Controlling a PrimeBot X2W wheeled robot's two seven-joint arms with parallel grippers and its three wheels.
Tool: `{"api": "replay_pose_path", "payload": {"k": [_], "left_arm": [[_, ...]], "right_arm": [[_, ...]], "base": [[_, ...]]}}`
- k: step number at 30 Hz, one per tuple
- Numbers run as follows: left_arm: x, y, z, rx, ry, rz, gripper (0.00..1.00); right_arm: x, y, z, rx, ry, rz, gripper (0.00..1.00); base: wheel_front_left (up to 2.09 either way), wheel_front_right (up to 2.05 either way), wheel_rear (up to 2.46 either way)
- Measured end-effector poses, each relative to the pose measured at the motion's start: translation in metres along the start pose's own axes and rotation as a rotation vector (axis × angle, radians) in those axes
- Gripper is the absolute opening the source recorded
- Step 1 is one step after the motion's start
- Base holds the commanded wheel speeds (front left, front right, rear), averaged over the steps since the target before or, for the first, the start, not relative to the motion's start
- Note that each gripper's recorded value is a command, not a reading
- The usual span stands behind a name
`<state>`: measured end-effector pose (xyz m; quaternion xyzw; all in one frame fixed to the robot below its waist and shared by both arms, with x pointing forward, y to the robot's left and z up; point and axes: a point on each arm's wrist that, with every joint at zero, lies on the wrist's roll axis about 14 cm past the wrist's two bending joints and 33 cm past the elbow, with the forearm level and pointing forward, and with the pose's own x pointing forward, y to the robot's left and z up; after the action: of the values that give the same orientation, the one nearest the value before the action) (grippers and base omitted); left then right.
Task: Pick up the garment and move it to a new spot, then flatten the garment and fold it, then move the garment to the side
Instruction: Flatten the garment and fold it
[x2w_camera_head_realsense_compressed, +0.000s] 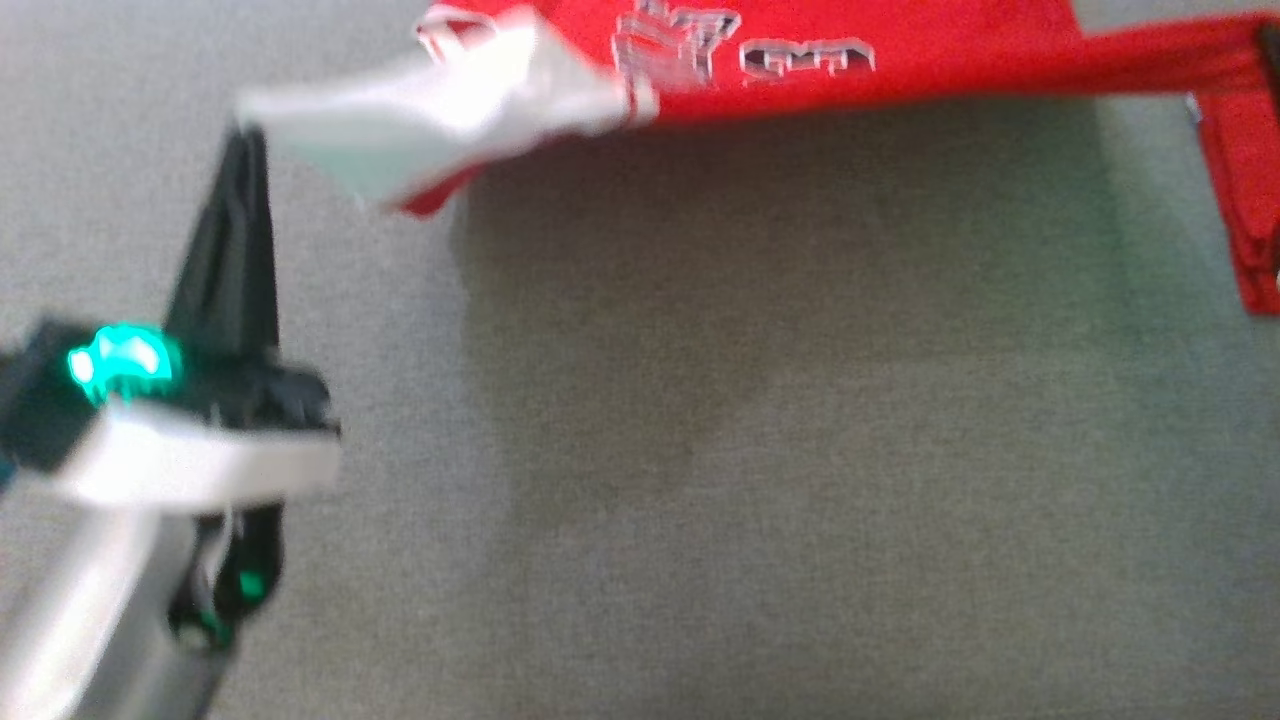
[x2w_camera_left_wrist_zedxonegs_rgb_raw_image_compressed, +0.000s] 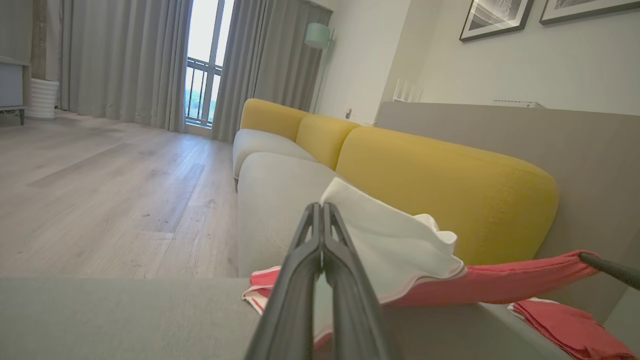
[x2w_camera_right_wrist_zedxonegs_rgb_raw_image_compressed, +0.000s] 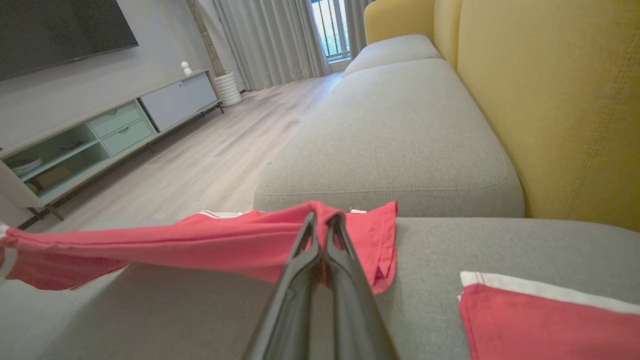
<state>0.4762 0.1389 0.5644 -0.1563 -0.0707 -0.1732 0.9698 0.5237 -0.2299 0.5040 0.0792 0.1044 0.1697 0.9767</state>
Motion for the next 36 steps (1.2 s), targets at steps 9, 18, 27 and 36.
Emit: {"api": "replay_pose_path", "payload": {"k": [9, 18, 27, 36], "left_arm": [[-0.083, -0.030, -0.031, -0.075, 0.149, 0.044, 0.00], [-0.142, -0.051, -0.059, -0.136, 0.286, 0.074, 0.00], [-0.143, -0.062, -0.060, -0.123, 0.334, 0.029, 0.00], [-0.061, -0.044, -0.055, 0.009, 0.252, -0.061, 0.00]], "right_arm": [[-0.058, 0.010, -0.020, 0.043, 0.011, -0.026, 0.00], [-0.122, 0.025, -0.073, 0.113, 0.108, -0.052, 0.00], [-0.144, 0.025, -0.080, 0.154, 0.108, -0.081, 0.00], [-0.108, 0.015, -0.089, 0.208, 0.108, -0.109, 0.00]], "base": [[0.00, 0.00, 0.00], [0.00, 0.00, 0.00], [0.00, 0.00, 0.00], [0.00, 0.00, 0.00]]}}
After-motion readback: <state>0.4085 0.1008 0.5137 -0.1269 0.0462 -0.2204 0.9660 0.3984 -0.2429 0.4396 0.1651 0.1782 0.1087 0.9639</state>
